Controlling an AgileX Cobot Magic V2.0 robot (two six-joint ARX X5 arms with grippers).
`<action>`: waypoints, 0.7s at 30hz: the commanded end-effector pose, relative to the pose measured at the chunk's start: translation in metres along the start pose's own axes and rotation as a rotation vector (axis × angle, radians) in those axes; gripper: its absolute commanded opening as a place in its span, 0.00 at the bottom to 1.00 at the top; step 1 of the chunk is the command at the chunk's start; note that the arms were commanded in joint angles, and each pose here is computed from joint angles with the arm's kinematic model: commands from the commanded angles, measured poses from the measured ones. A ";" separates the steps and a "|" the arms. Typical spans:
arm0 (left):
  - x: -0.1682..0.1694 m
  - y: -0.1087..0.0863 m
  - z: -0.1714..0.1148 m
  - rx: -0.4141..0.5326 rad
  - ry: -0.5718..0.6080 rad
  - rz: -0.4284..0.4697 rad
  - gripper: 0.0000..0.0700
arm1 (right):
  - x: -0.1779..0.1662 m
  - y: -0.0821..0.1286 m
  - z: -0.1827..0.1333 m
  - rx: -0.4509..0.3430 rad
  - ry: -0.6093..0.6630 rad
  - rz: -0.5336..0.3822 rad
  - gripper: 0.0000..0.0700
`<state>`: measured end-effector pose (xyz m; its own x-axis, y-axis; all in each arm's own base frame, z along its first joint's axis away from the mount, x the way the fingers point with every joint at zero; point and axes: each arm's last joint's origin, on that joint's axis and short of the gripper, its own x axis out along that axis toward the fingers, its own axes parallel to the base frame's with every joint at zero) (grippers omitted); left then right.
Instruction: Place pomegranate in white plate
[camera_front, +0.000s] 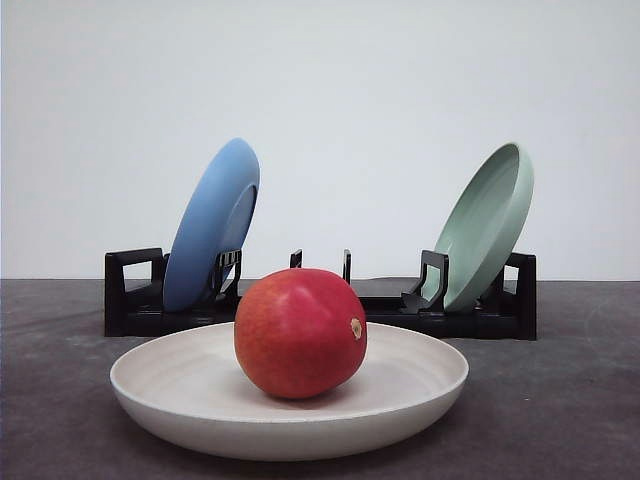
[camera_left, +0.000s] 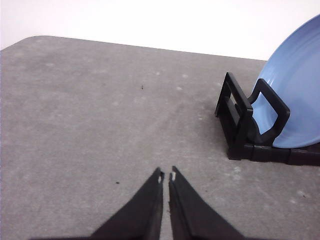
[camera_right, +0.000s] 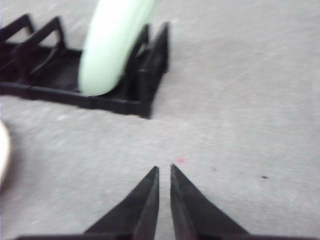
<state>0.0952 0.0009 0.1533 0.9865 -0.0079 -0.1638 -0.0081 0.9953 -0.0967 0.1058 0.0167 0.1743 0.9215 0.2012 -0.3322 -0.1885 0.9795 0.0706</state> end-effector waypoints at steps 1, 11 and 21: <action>0.001 0.001 -0.004 0.002 0.013 0.004 0.00 | -0.001 -0.002 -0.006 -0.007 -0.039 -0.014 0.05; 0.001 0.001 -0.004 0.002 0.014 0.004 0.00 | -0.004 -0.007 -0.023 -0.012 -0.208 -0.056 0.05; 0.001 0.001 -0.004 0.002 0.014 0.004 0.00 | -0.004 -0.007 -0.019 -0.018 -0.248 -0.060 0.05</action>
<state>0.0952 0.0009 0.1531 0.9863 -0.0079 -0.1648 -0.0082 0.9953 -0.0967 0.0960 0.0089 0.1573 0.9845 0.1428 -0.1022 -0.1383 0.9891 0.0505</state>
